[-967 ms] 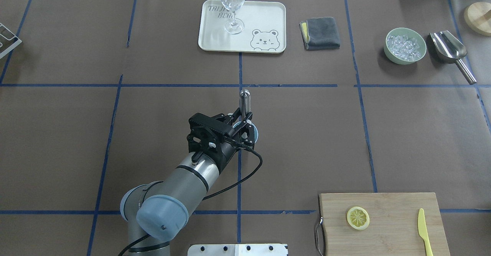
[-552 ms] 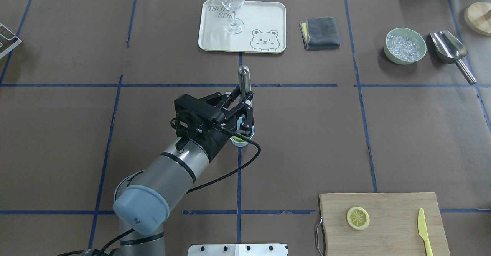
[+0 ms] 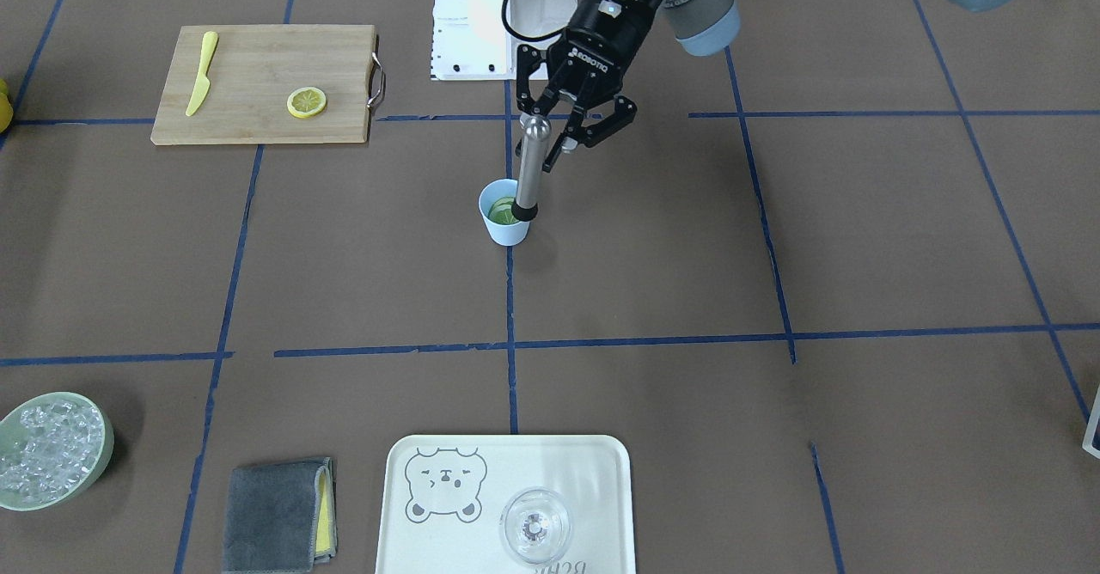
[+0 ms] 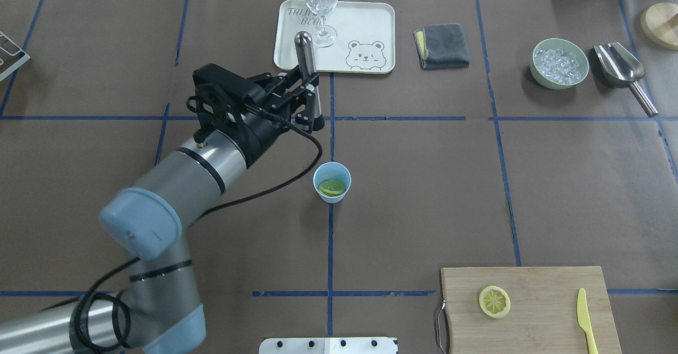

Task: Squeeze lemon into cup
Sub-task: 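Lift the steel rod out of the cup with the left gripper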

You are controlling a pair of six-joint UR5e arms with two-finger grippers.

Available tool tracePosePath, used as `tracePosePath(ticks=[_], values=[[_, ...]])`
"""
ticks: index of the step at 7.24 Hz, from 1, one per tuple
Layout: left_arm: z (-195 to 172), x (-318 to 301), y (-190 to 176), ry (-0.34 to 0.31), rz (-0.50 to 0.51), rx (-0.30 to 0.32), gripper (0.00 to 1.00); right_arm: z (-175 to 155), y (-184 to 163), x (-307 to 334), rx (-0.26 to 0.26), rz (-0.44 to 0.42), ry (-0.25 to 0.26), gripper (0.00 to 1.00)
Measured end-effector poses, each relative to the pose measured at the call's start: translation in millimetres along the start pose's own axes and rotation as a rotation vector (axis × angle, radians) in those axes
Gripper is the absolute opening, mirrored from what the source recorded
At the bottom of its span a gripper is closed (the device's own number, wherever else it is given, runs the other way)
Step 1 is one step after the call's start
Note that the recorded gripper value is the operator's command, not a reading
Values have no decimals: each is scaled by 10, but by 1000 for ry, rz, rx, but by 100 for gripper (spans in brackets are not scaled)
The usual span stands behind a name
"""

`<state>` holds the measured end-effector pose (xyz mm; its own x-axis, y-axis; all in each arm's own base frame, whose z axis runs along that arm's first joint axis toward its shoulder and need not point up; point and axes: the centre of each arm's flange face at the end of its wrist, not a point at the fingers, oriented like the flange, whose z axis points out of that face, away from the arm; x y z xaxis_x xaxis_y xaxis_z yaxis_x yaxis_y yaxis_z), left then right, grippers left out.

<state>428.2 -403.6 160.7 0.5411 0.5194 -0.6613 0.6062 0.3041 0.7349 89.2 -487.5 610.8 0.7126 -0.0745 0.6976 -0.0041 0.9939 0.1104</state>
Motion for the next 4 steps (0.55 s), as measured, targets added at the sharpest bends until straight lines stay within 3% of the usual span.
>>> tracePosePath(ticks=[2, 4], values=[[4, -1032, -68, 21, 62, -169, 0, -11, -9, -10, 3, -2, 0, 100], [-278, -1890, 35, 31, 65, -342, 0, -29, -16, -28, 6, -6, 1, 100]])
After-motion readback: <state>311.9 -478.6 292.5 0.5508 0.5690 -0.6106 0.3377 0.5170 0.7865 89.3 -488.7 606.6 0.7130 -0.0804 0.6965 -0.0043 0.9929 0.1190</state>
